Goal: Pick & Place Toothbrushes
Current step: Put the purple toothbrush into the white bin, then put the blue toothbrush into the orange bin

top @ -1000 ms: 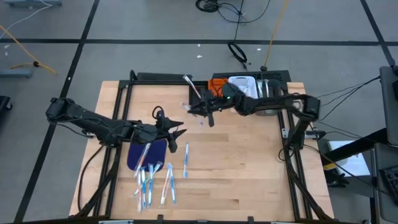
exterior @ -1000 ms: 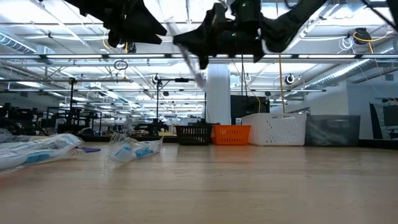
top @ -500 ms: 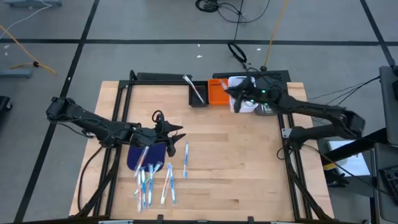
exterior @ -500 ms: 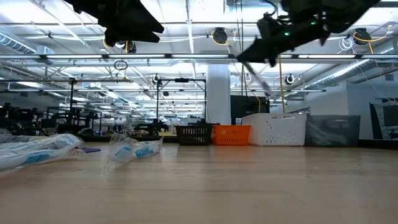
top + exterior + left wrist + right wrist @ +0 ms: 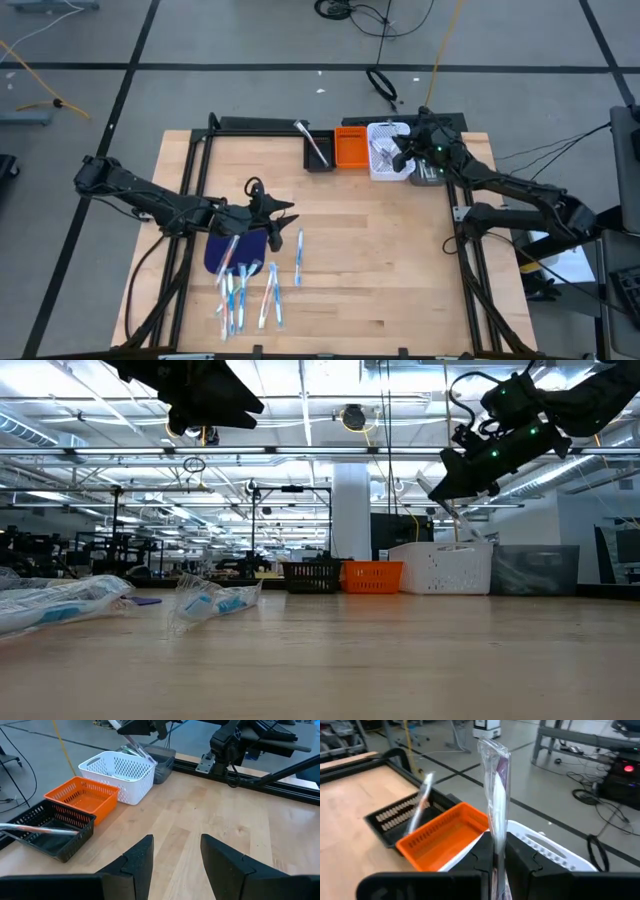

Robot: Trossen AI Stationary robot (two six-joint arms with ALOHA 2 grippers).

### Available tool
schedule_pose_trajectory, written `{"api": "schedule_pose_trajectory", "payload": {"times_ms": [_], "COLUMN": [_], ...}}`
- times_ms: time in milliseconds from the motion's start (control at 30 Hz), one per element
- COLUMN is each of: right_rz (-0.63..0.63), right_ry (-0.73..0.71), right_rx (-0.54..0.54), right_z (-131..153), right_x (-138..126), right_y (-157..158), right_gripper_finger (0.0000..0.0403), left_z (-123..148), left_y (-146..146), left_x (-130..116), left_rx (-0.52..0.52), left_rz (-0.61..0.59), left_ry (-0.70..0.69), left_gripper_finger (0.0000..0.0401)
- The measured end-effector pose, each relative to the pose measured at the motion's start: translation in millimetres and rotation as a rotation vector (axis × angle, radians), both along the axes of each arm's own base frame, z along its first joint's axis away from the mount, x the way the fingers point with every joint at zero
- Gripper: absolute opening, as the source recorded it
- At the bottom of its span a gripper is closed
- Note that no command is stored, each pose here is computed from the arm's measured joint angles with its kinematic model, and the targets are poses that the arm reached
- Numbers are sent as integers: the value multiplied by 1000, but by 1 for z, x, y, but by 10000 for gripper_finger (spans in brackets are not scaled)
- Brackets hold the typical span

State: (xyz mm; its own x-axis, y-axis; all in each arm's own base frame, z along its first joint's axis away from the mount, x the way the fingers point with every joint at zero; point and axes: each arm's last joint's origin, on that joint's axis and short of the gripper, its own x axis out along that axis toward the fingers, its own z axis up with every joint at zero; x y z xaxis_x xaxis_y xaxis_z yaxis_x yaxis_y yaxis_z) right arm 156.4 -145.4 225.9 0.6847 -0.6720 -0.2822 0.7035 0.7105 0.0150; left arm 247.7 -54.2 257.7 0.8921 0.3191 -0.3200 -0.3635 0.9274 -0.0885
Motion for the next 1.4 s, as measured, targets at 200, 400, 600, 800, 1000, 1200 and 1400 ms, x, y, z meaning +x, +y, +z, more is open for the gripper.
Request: {"api": "schedule_pose_trajectory", "payload": {"times_ms": [200, 400, 600, 800, 1000, 1200, 1400], "right_rz": [-38, -57, -59, -61, -60, -58, 52], "right_ry": [-4, -14, 11, 36, 31, 27, -59], "right_rx": [-6, -26, 0, 18, 13, 14, 43], "right_z": [0, 2, -3, -11, -12, -12, -8], "right_x": [-6, -9, -8, -5, -3, -2, 4], "right_y": [-6, -10, -12, -16, -18, -18, -12], "right_gripper_finger": [18, 18, 23, 70, 114, 143, 146], "left_z": [0, 0, -1, -1, -1, -3, -9], "left_y": [0, 0, 0, 0, 0, 0, -1], "left_x": [0, 0, 0, -1, -1, -1, -4], "left_rx": [0, 1, 3, 5, 6, -12, -170], "left_rz": [0, 0, 0, 0, 0, 6, 15], "left_ry": [0, 2, 8, 16, 17, 25, 52], "left_gripper_finger": [166, 166, 166, 166, 166, 166, 166]}}
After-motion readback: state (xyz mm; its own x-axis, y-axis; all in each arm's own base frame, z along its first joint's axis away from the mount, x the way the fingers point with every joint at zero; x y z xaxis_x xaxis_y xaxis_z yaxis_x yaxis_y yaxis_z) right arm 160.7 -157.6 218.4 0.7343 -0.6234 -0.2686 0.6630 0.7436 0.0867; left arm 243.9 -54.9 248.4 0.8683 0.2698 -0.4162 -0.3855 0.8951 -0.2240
